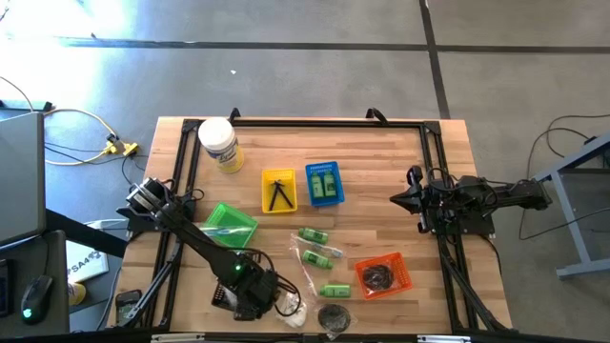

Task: Pick & Place Travel size toiletries
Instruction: Put the cotton pack into the black bin, then put the hairbrush into the orange bin

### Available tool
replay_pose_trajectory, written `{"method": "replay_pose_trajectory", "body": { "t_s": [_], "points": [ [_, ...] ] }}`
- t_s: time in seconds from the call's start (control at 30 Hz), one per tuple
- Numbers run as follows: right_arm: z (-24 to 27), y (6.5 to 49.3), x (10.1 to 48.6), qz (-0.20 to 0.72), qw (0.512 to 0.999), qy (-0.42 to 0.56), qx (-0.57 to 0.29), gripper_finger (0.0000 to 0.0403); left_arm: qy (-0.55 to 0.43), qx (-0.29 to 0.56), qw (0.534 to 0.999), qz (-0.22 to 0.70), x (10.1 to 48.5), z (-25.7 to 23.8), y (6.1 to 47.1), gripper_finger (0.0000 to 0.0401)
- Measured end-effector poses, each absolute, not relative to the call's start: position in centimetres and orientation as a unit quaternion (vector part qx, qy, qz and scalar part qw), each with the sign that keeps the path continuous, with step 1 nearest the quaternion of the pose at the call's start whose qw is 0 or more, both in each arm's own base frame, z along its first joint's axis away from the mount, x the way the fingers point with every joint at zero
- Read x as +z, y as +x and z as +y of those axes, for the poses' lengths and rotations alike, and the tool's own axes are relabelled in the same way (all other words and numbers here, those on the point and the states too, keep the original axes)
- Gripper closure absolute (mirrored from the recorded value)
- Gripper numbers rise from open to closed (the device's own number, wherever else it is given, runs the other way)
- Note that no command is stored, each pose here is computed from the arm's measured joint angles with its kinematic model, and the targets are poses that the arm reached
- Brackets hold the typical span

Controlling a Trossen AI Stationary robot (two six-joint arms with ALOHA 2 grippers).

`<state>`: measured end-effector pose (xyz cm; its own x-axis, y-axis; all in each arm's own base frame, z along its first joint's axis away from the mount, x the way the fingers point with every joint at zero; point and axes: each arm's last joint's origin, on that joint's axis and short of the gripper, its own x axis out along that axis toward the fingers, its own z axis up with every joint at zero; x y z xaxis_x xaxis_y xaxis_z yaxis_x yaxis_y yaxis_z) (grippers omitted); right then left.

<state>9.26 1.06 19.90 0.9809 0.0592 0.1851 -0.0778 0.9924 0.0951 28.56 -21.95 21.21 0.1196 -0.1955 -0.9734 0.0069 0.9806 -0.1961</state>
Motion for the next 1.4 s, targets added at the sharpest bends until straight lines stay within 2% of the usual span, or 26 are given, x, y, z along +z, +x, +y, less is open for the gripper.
{"method": "replay_pose_trajectory", "body": {
  "t_s": [0.3, 0.5, 0.73, 0.87, 1.07, 1.23, 1.4],
  "points": [
    [1.1, 9.3, 19.9, -0.091, 0.994, 0.051, 0.034, 0.0401, -0.077, -0.084, 0.717, 0.688, 22.4, -22.0, 28.3, 0.0174],
    [1.1, 9.3, 19.9, -0.089, 0.994, 0.051, 0.035, 0.0401, -0.061, -0.077, 0.710, 0.697, 24.7, -21.9, 28.2, 0.0129],
    [1.1, 9.3, 19.9, -0.089, 0.994, 0.052, 0.036, 0.0401, -0.006, -0.142, 0.745, 0.652, 28.0, -21.9, 28.0, 0.0125],
    [1.1, 9.3, 19.9, -0.089, 0.994, 0.052, 0.037, 0.0401, 0.074, -0.151, 0.797, 0.580, 31.2, -21.5, 25.9, 0.0125],
    [1.1, 9.3, 19.9, -0.090, 0.994, 0.052, 0.036, 0.0401, 0.152, -0.092, 0.887, 0.427, 34.3, -20.3, 21.2, 0.0125],
    [1.1, 9.3, 19.9, -0.090, 0.994, 0.051, 0.036, 0.0401, 0.124, -0.029, 0.930, 0.344, 31.9, -17.6, 17.4, 0.0141],
    [1.1, 9.2, 19.9, -0.093, 0.994, 0.050, 0.035, 0.0401, 0.046, -0.008, 0.966, 0.254, 27.4, -14.1, 15.3, 0.0213]
  ]
}}
